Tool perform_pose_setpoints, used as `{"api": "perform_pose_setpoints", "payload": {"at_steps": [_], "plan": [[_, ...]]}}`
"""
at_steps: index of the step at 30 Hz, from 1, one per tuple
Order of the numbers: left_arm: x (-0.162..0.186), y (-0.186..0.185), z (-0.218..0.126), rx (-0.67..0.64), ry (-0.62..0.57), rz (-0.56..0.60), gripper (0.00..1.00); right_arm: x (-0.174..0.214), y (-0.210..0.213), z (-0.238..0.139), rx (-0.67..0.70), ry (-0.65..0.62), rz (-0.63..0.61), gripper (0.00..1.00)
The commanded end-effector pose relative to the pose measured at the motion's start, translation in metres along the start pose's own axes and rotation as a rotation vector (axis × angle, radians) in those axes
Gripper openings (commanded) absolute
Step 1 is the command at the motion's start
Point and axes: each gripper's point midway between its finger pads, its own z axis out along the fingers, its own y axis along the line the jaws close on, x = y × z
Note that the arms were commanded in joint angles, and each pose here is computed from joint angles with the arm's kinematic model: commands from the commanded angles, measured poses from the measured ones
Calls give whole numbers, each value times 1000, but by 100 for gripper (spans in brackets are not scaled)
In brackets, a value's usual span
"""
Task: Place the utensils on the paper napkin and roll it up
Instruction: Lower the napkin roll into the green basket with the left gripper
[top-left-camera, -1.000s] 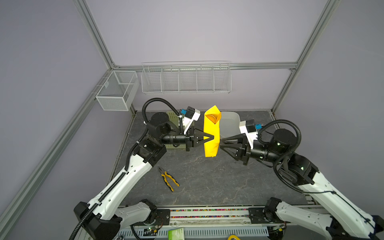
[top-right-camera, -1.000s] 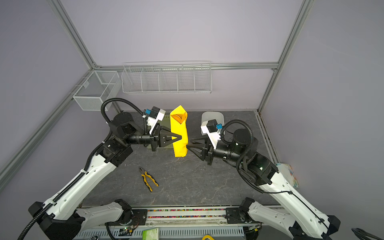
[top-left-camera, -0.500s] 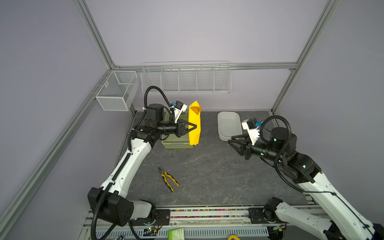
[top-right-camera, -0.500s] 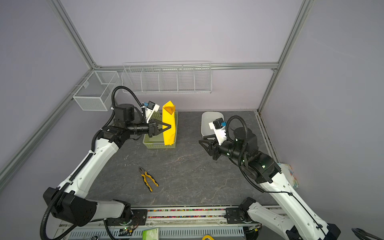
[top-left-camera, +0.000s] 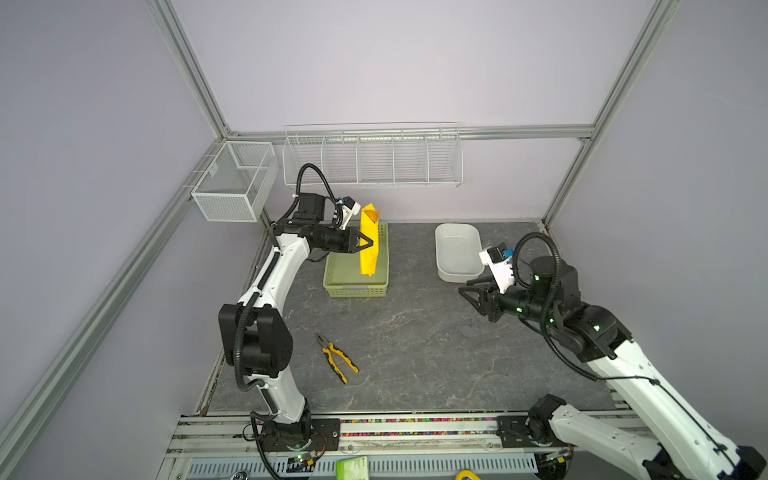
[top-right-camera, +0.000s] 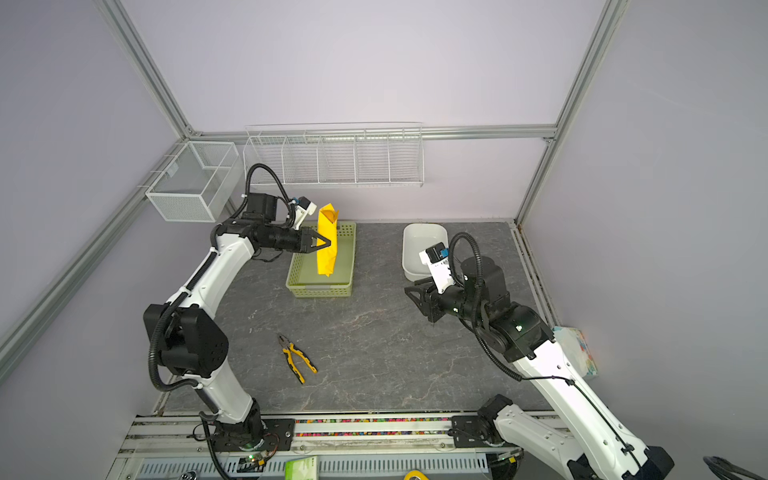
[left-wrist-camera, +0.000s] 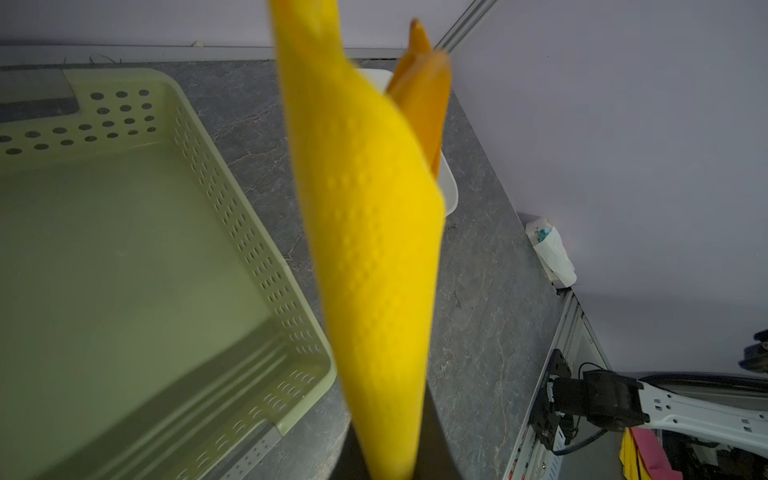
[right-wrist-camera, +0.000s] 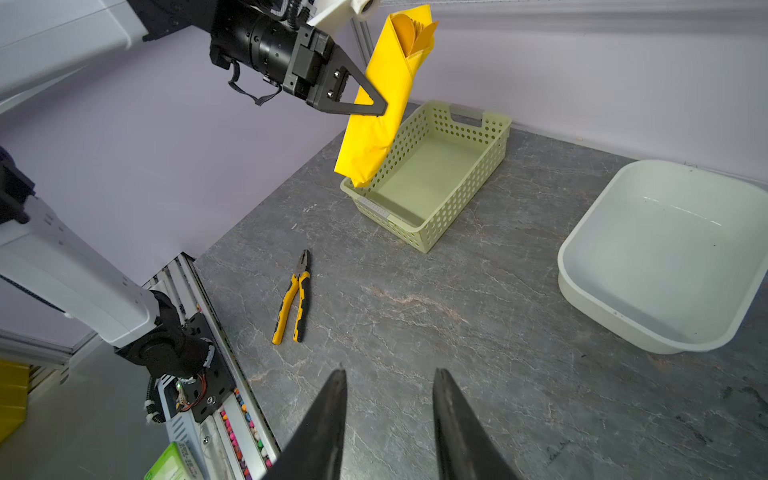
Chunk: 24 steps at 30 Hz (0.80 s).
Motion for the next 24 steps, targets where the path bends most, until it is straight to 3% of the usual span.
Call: {"api": "perform_pose_setpoints", "payload": {"at_steps": [1,12,24], "plan": [[10,22,9,-6,68,-62,0,10,-8,4,20,25,-18,38],[8,88,49,-68,78,-165,0,13,-12,10,13,41,-8,39],[25,132,89,-43,164,-281,0,14,-16,18,-2,54,6,39]]}}
